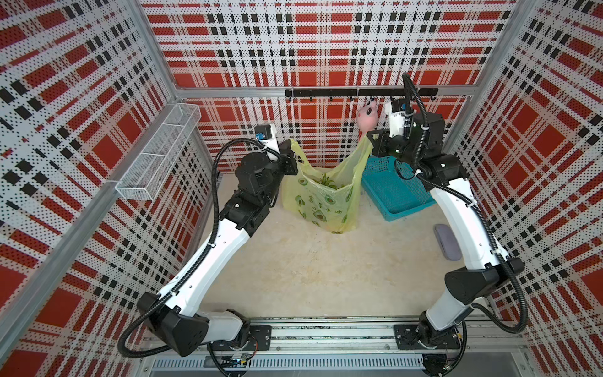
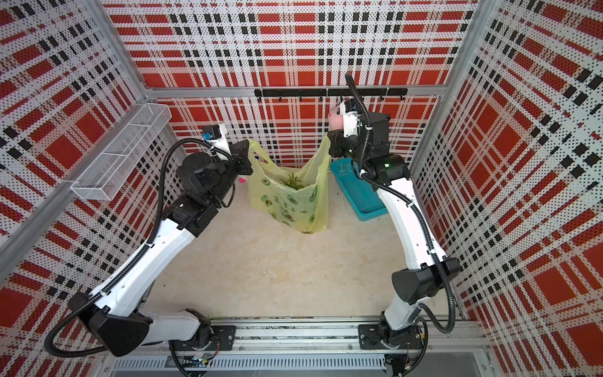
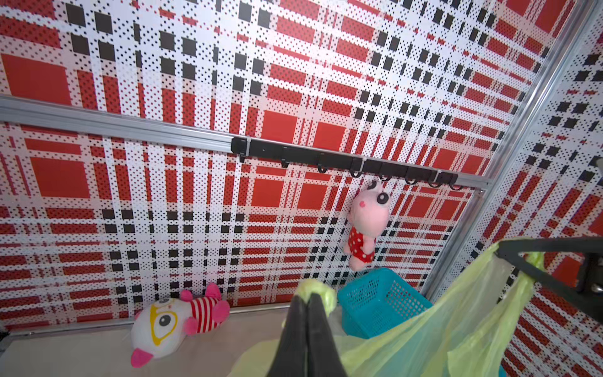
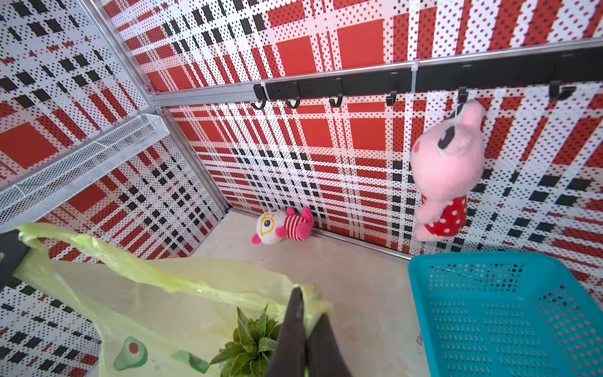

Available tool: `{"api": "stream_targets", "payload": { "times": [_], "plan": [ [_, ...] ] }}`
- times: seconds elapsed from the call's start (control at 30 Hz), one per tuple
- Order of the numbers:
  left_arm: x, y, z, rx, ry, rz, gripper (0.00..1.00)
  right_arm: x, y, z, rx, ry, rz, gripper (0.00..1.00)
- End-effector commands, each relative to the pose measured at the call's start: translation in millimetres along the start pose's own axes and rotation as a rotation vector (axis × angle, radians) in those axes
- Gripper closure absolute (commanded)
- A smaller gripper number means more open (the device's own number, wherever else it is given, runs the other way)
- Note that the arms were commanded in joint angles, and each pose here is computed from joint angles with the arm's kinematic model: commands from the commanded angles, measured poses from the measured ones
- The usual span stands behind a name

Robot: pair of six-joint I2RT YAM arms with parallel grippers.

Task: Place the pineapple into a plastic bag & tie a knot
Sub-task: Adjust the plastic bag at the center of the board.

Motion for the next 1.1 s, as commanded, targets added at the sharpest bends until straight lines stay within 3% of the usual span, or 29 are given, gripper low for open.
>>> {"api": "stream_targets", "payload": {
  "times": [0.0,0.37,0.47,0.6,0.7,0.8,0.83,0.9,0.97,1.07],
  "plan": [
    [-40,3,-20,0.022,-0.142,-0.016,1.0,-26,21,-11,-0.104,-0.093,-0.03,1.0],
    [133,21,-82,-0.014,0.229,-0.126,1.0,106,34,3,-0.283,0.251,0.052,1.0],
    [147,25,-88,-0.031,0.26,-0.156,1.0,130,36,9,-0.297,0.312,0.076,1.0],
    [135,28,-86,-0.039,0.237,-0.15,1.0,132,39,9,-0.302,0.314,0.089,1.0],
    [124,29,-84,-0.042,0.221,-0.137,0.87,126,44,6,-0.318,0.295,0.084,1.0],
    [117,28,-82,-0.027,0.224,-0.069,0.58,122,47,5,-0.324,0.287,0.08,1.0],
    [113,25,-81,0.006,0.245,0.002,0.43,122,48,4,-0.325,0.287,0.081,1.0],
    [109,26,-81,0.011,0.3,0.139,0.23,121,49,4,-0.327,0.287,0.08,1.0],
    [100,33,-79,-0.025,0.318,0.195,0.15,122,49,4,-0.33,0.292,0.082,1.0],
    [88,33,-72,0.0,0.331,0.206,0.12,122,49,4,-0.326,0.292,0.082,1.0]
  ]
}}
Point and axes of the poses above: each gripper's point midway between its finger pads, its own z axis out along the fingers, its own y axis along the line the jaws close on, x = y × z, the point moved 4 cm from there along -z, back along the fingers, and after that the axes turned 9 degrees about z, right-handed, at the moved point
